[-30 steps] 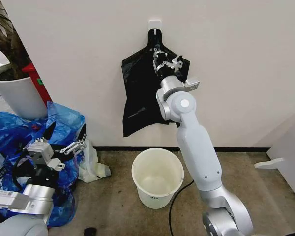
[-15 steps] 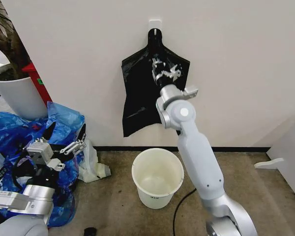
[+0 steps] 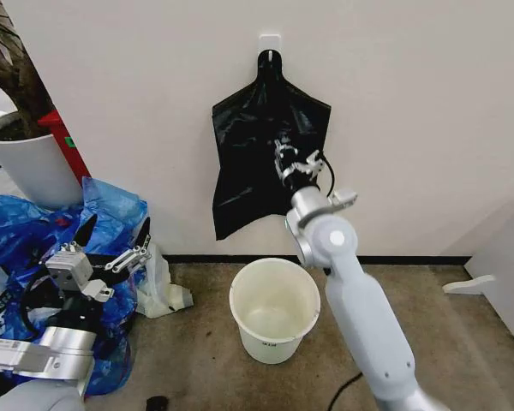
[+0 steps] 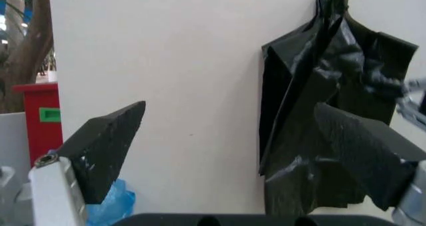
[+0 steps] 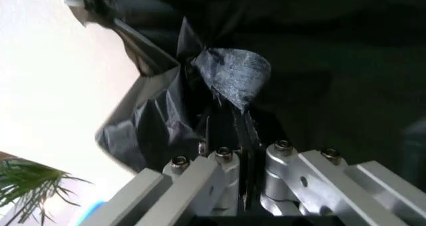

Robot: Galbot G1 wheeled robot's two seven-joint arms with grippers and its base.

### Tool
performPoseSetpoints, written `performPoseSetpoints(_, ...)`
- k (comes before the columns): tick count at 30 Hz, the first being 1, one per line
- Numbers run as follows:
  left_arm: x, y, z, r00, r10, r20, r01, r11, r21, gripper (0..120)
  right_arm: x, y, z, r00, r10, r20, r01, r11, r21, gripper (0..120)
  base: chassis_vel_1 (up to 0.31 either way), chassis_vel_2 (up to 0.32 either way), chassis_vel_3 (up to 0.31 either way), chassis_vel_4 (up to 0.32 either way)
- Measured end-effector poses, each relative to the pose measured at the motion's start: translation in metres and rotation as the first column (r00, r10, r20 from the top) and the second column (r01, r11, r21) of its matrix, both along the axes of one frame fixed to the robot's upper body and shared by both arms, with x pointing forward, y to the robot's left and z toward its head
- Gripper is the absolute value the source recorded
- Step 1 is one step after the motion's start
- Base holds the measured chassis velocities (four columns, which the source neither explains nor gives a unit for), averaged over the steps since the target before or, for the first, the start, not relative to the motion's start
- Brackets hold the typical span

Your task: Place the garbage bag over the trash bin.

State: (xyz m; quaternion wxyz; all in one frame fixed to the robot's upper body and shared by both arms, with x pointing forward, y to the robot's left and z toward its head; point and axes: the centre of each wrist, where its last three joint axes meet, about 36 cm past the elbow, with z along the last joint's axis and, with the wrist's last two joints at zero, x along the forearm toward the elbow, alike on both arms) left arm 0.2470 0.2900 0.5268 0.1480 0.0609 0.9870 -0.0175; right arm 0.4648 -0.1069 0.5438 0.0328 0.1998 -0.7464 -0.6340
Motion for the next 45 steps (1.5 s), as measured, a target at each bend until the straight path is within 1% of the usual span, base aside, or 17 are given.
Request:
performPoseSetpoints(7, -0.001, -0.001, 0.001, 1.0, -0.004, 0.003, 0.004, 1.0, -0.002, 100, -0.034, -0.001, -0.031, 0.998, 0.01, -0.056, -0.013, 0.999, -0.043, 0, 0.0, 0.0, 0.0, 0.0)
performPoseSetpoints(15, 0.0, -0.002, 0.002, 1.0, -0.007, 0.009, 0.007, 1.0, -0.004, 100, -0.063, -0.004, -0.057, 0.997, 0.008, -0.08, -0.014, 0.996, -0.084, 0, 0.0, 0.0, 0.0, 0.0)
performPoseSetpoints(31, 0.008, -0.002, -0.005, 1.0, -0.011, 0.003, 0.011, 1.0, -0.013, 100, -0.097, -0.011, -0.089, 0.989, -0.025, -0.148, 0.01, 0.995, -0.104, 0, 0.0, 0.0, 0.0, 0.0)
performPoseSetpoints(45, 0.012, 0.0, -0.008, 1.0, -0.018, 0.002, 0.018, 1.0, -0.012, 100, -0.142, 0.004, -0.121, 0.981, -0.025, -0.19, -0.006, 0.986, -0.164, 0, 0.0, 0.0, 0.0, 0.0)
